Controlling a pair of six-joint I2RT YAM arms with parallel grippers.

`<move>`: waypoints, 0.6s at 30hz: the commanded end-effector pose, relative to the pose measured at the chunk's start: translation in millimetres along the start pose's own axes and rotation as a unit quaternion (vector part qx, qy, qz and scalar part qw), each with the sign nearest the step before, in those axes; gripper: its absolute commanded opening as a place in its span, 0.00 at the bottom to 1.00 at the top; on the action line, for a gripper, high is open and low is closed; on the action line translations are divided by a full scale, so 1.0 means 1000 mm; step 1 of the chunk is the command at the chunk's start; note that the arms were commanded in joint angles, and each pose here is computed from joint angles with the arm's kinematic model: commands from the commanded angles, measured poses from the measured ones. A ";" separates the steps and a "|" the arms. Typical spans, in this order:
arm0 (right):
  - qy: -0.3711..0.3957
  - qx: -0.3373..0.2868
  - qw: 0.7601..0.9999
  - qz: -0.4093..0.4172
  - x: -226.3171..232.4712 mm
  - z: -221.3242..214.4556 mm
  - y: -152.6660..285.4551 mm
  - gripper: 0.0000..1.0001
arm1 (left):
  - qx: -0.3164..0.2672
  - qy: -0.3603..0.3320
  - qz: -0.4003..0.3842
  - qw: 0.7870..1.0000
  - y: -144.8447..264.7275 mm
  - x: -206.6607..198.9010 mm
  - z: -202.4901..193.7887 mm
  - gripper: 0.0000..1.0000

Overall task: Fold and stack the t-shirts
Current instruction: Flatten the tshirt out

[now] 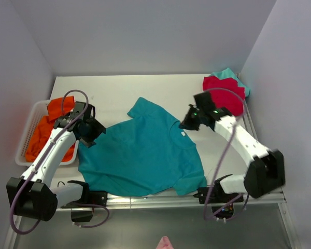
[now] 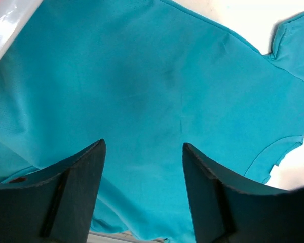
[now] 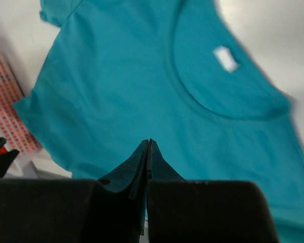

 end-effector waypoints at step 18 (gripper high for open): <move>0.146 0.137 0.980 -0.010 0.137 0.020 -0.223 0.00 | -0.005 -0.014 -0.019 1.000 -0.010 -0.022 0.011 0.63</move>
Point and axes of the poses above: each gripper's point midway between its finger pads, its own y axis back along the fingers, its own x axis along the line the jaws close on, z = x × y, the point moved 7 cm from there along y, back along the fingers, and after that the axes turned 3 degrees about -y, right-handed, at the moved point
